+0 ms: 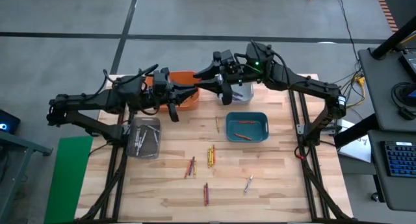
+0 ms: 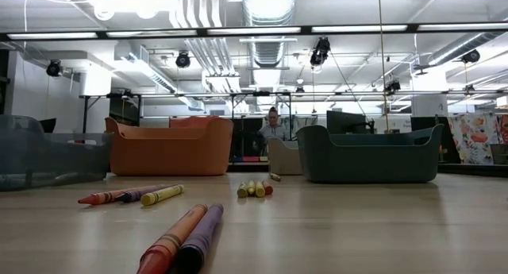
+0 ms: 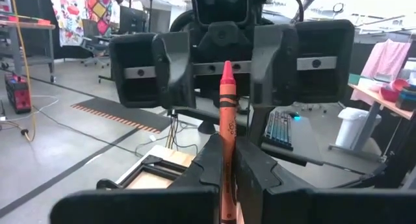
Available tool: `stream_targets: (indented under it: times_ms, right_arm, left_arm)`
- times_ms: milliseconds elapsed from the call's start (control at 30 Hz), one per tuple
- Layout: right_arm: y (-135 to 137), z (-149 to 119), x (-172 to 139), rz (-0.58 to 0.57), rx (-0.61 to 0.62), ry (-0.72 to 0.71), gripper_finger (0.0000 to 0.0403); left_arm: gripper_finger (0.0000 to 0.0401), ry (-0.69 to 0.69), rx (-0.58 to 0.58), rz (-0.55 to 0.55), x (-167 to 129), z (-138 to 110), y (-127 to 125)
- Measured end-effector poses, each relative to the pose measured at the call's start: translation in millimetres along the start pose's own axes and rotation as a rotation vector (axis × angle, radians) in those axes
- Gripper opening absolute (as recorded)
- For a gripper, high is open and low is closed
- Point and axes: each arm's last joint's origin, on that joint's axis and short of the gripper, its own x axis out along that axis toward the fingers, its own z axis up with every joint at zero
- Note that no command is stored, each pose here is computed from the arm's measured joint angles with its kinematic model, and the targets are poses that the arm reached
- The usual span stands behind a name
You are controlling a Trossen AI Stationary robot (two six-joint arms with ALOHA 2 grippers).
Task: Sort crayons
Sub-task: Put the orange crayon into the blue bin
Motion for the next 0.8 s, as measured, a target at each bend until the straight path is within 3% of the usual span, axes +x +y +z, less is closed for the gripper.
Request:
stream_targets:
  times_ms: [167,367,533,667,800]
  right_arm:
    - [-1.3,-1.6,1.4,-0.003,-0.012,0.005,0.0132]
    - [-0.9,-1.5,1.3,0.0,-0.023,0.006,0.0025]
    - [-2.7,-2.0,-3.6,-0.013,0.01,0.044,0.0017]
    - [-8.9,-6.5,-21.2,-0.091,0.081,0.242,0.0016]
    - [-16.1,-39.0,-44.8,-0.189,0.181,0.646,0.0015]
  left_arm:
    - [0.0,0.0,0.0,0.005,-0.1,0.0,0.3]
    - [0.0017,-0.004,-0.008,0.015,-0.3,0.5,0.7]
    - [0.0048,0.013,-0.016,0.029,-4.1,0.4,2.2]
    - [0.0082,0.063,-0.01,0.039,-13.1,-0.3,4.9]
    - [0.0107,0.108,-0.003,0.049,-21.0,-1.5,7.4]
